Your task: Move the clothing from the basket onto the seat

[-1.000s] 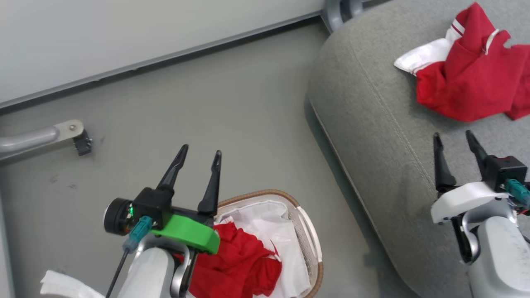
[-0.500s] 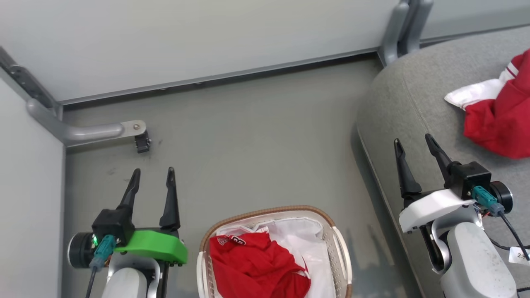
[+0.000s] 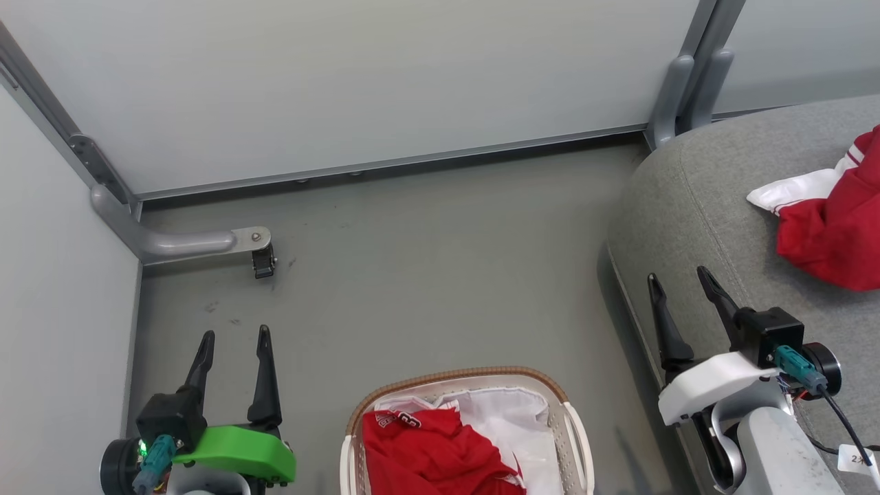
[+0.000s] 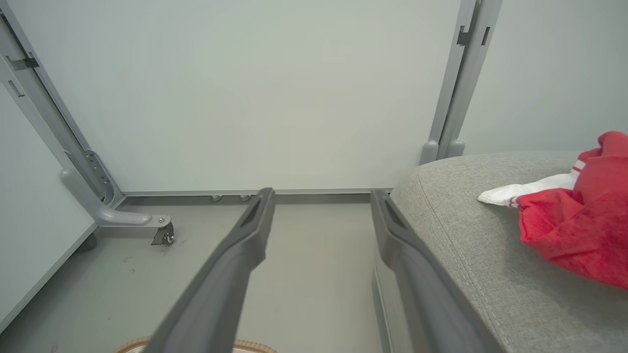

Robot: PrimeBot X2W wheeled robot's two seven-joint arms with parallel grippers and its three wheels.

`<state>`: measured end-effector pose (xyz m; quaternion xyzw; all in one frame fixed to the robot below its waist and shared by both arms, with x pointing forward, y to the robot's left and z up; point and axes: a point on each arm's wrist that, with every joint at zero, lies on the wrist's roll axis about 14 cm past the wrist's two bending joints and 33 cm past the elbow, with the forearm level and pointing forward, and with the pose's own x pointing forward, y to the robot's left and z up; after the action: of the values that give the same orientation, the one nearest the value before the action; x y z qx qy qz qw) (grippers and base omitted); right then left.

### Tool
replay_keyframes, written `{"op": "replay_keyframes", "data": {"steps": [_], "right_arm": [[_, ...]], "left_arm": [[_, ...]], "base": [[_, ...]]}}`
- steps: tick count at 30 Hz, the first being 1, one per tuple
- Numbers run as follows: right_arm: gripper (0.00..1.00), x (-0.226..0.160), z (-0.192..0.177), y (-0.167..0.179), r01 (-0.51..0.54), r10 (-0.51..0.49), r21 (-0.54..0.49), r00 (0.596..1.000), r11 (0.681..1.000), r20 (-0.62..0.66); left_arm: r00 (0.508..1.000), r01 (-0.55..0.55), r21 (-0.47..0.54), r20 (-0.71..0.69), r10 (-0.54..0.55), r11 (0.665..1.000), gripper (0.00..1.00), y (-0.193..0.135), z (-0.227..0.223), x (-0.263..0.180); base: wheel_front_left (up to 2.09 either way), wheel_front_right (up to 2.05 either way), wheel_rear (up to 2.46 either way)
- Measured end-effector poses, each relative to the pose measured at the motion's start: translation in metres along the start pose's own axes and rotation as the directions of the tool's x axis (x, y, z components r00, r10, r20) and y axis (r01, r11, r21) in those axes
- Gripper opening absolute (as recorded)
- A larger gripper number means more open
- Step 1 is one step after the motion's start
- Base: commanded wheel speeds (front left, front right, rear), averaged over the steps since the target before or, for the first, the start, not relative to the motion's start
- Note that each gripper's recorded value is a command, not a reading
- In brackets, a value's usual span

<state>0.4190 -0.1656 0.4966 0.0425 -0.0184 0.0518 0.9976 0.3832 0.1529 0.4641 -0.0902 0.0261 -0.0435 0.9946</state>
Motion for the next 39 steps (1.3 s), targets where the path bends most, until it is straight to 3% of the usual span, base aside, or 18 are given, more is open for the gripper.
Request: {"op": "replay_keyframes", "data": {"steps": [7,13,23,26,34,39], "right_arm": [[1.0,-0.003,-0.006,-0.004,0.012,-0.012,0.004,1.0,1.0,-0.016],[1.0,0.009,-0.005,-0.005,0.011,-0.011,0.002,1.0,1.0,-0.008],[1.0,0.035,-0.011,-0.014,0.019,-0.019,-0.001,1.0,1.0,-0.005],[1.0,0.041,-0.012,-0.018,0.025,-0.025,0.002,1.0,1.0,0.0],[1.0,0.068,-0.019,-0.025,0.023,-0.023,0.009,1.0,1.0,0.018],[1.0,0.078,-0.032,-0.033,0.033,-0.033,0.015,0.999,0.999,0.004]], "left_arm": [[0.999,0.031,-0.02,-0.025,-0.031,0.999,1.0,-0.01,-0.009,0.001],[0.987,0.14,-0.037,-0.069,-0.142,0.989,1.0,-0.043,-0.024,0.015],[0.906,0.358,-0.067,-0.216,-0.364,0.931,1.0,-0.108,-0.077,0.038],[0.868,0.408,-0.068,-0.28,-0.41,0.911,1.0,-0.122,-0.101,0.041],[0.656,0.626,-0.035,-0.517,-0.55,0.779,1.0,-0.156,-0.188,0.032],[0.557,0.7,-0.053,-0.583,-0.591,0.712,1.0,-0.164,-0.222,0.033]], "base": [[0.0,0.0,0.0],[0.0,0.0,0.0],[0.0,0.0,0.0],[0.0,0.0,0.0],[0.0,0.0,0.0],[0.0,0.0,0.0]]}}
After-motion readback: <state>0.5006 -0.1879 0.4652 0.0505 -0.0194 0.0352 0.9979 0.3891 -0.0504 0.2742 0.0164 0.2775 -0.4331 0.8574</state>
